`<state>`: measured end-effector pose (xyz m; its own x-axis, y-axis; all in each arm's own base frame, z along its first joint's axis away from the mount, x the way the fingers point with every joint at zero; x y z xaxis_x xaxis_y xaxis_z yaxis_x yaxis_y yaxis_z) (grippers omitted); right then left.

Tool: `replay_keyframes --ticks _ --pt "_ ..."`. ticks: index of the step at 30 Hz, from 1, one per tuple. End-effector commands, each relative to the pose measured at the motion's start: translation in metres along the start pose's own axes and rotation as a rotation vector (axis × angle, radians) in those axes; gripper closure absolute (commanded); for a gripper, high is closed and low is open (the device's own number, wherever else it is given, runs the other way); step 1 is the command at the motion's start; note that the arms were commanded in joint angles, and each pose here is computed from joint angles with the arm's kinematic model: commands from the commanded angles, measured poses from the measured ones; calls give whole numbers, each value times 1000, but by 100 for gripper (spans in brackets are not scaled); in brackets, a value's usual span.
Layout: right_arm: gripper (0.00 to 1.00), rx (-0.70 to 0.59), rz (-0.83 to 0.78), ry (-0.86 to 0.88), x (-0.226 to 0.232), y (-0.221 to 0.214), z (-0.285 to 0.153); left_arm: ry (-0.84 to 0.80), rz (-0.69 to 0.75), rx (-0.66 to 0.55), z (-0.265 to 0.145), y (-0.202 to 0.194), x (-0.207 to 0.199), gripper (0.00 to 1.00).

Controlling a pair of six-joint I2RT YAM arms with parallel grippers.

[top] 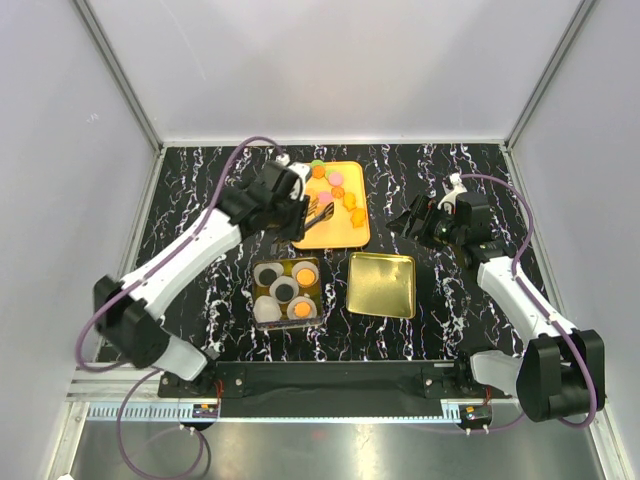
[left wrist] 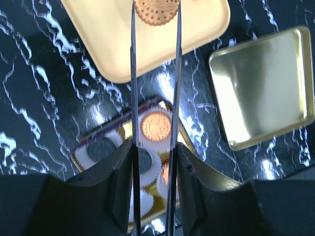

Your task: Pack the cookies

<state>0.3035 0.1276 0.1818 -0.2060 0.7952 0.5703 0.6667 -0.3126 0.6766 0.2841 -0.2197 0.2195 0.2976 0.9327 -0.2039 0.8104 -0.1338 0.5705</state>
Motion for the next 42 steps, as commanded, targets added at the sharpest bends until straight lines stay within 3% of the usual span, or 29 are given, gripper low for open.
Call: replay_keyframes --ticks 1,16,19,32,42 --pt "0 -50 -53 59 17 18 -6 -38 -34 -31 -32 -16 4 66" --pt "0 -42 -49 54 15 16 -3 24 -70 75 -99 -141 57 66" --pt "0 -43 -49 52 14 16 -2 -8 -84 49 -110 -146 54 64" --pt "0 -32 -44 43 12 14 1 43 -151 140 -122 -193 64 64" --pt "0 -31 -46 46 12 14 1 40 -169 153 -132 -204 68 65"
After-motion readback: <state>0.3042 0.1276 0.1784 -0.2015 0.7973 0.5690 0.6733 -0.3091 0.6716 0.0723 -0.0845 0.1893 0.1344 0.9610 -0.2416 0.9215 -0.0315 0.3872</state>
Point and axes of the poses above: each gripper's point midway between its finger pads, its own z axis out along the fingers, its own x axis along the line the jaws close on, y = z × x, the point moved 3 cm from there along -z, back along the fingers, and after that the axes turned 6 degrees about -z, right-handed, at the moved point
